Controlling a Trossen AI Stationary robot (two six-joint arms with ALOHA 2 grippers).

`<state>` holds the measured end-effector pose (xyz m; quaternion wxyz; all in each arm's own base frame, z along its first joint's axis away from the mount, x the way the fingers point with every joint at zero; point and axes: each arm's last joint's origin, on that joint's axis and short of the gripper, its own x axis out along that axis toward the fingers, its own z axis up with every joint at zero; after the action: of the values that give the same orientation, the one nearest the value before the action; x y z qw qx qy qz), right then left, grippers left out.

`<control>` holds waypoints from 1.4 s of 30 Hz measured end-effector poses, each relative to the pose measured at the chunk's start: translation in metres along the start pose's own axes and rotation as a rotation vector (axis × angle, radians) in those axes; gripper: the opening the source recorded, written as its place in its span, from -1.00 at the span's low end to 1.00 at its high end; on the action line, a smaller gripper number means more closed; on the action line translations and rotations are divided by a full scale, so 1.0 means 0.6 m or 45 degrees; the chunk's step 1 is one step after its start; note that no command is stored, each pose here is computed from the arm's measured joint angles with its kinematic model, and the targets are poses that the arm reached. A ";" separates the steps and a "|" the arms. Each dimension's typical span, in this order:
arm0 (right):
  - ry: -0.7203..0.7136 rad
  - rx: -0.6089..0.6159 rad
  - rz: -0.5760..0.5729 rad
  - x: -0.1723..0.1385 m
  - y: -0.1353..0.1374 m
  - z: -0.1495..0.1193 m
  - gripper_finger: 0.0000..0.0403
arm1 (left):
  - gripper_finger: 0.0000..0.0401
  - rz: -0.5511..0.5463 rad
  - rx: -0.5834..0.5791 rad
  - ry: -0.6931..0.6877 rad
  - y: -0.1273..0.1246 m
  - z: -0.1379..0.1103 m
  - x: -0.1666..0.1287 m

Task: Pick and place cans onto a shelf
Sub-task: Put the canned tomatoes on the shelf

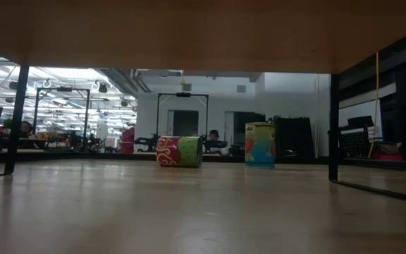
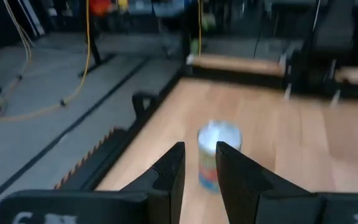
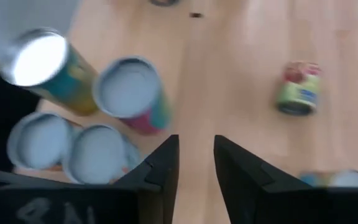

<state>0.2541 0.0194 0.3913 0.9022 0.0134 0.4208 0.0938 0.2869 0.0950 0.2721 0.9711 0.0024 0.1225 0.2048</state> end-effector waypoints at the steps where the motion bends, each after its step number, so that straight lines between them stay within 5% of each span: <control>1: -0.003 -0.001 -0.033 -0.005 -0.001 -0.008 -0.48 | -0.58 0.000 -0.008 -0.036 0.000 0.005 0.000; 10: -0.001 0.060 -0.121 -0.003 -0.021 -0.106 -0.48 | -0.58 -0.014 -0.091 -0.214 0.000 0.071 0.012; 17: 0.001 0.158 -0.434 0.010 -0.061 -0.170 -0.48 | -0.58 -0.020 -0.082 -0.108 0.001 0.115 0.080; 28: -0.029 0.327 -0.690 0.083 -0.154 -0.248 -0.48 | -0.58 -0.032 -0.066 0.176 0.000 0.109 0.201; 42: -0.091 0.445 -0.841 0.146 -0.228 -0.313 -0.48 | -0.58 0.005 -0.098 0.290 0.009 0.076 0.229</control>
<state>0.1880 -0.1093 0.1896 0.8821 0.0340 0.3803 -0.2760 0.4175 0.1570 0.2839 0.9499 -0.0578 0.2242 0.2101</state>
